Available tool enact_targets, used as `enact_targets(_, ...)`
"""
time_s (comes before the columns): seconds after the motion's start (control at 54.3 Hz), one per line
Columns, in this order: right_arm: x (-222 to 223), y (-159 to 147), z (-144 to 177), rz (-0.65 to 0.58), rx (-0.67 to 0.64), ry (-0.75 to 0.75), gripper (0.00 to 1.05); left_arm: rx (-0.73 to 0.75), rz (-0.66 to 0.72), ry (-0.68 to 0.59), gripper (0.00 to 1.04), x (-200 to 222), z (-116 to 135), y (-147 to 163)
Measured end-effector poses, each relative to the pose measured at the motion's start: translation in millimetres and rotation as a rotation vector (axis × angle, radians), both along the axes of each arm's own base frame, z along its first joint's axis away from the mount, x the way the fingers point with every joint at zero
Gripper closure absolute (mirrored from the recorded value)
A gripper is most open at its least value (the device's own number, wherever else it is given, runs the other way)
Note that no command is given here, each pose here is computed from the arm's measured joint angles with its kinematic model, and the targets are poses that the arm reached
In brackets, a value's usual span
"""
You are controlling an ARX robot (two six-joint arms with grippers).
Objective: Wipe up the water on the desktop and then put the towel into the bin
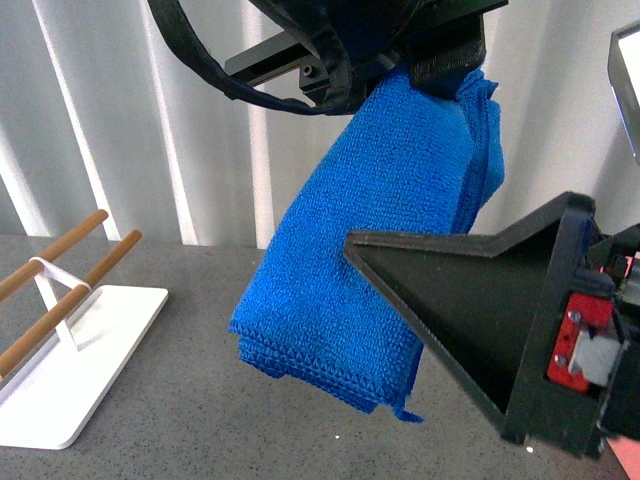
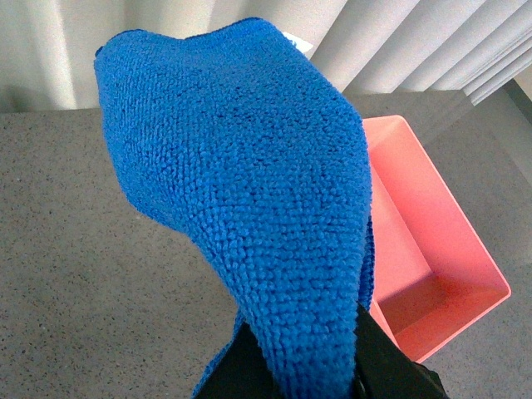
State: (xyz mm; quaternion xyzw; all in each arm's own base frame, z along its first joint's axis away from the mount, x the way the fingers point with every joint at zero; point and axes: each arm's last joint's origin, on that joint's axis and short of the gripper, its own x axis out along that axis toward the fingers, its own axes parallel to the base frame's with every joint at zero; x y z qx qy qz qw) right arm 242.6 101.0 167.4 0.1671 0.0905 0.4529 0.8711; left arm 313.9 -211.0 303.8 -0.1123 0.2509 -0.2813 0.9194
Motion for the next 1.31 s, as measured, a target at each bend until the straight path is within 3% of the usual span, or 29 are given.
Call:
enact_targets(0.203, 5.0, -3.2, 5.3, -0.023, 0.014, -0.021, 0.49, 0.001, 0.003, 0.004, 0.99, 0.4, 0.2, 1.1)
enact_targets(0.276, 6.4, -6.8, 6.3, -0.037, 0.023, -0.022, 0.65, -0.002, 0.007, 0.004, 0.99, 1.3, 0.9, 3.2)
enact_targets(0.516, 8.9, -14.3, 7.5, -0.065, 0.04, -0.014, 1.01, -0.007, 0.014, 0.0, 0.99, 1.3, 3.1, 5.9)
enact_targets(0.866, 8.8, -18.8, 13.6, -0.074, 0.046, -0.015, 1.01, -0.003, 0.039, 0.005, 0.98, 5.3, 2.2, 13.6)
enact_targets(1.124, 9.5, -27.4, 18.3, -0.097, 0.032, 0.007, 1.01, -0.005, 0.082, 0.025, 0.59, 16.7, -2.5, 40.7)
enact_targets(1.308, 11.6, -35.5, 18.6, -0.119, 0.031, 0.012, 1.01, -0.009, 0.161, 0.05, 0.31, 31.0, -14.1, 89.2)
